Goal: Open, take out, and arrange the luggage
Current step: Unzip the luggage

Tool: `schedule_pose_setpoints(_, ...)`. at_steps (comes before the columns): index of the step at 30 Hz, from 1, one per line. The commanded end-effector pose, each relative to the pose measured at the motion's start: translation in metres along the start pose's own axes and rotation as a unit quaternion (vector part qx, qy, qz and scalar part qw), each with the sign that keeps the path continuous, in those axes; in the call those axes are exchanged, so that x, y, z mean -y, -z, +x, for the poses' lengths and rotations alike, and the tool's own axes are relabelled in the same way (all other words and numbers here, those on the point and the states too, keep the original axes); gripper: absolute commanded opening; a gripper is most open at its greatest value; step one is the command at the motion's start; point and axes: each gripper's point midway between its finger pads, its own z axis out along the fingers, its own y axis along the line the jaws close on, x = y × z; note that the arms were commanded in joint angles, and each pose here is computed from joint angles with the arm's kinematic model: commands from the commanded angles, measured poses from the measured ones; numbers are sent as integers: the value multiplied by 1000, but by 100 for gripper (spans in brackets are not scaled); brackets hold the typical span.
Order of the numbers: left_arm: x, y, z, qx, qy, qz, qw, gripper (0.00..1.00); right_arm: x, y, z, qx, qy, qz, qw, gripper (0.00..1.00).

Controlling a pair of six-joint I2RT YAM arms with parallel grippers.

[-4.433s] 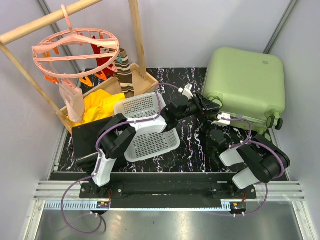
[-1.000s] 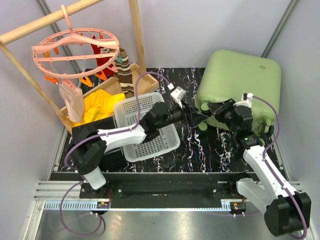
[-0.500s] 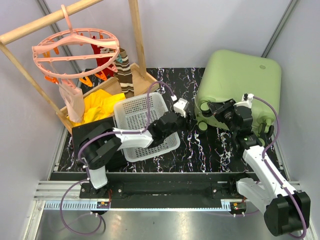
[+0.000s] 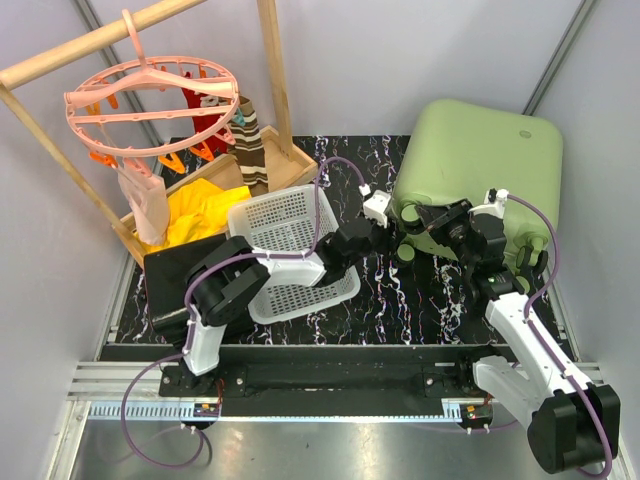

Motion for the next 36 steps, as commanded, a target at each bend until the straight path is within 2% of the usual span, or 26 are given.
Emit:
schedule_pose_setpoints(1,2,-14,-24,43,-6,-5,999,49,-7,1,-17,33,2,-13,999,17)
schedule_pose_setpoints(6,7,-21,-25,46,-13,9,999,48,-6,0,-15,32,0,-15,999,17)
schedule_pose_setpoints(16,12,-28,-25,55,-16,24,998,32,-5,-2,-13,27,-4,-16,999,16)
schedule_pose_setpoints(26,9,-28,-30,73,-20,19,997,1,0,-6,-8,19,-7,-12,1000,15)
schedule_pose_setpoints(36,16,-19,-30,92,-32,41,994,0,-2,-10,-4,10,-13,-21,1000,10)
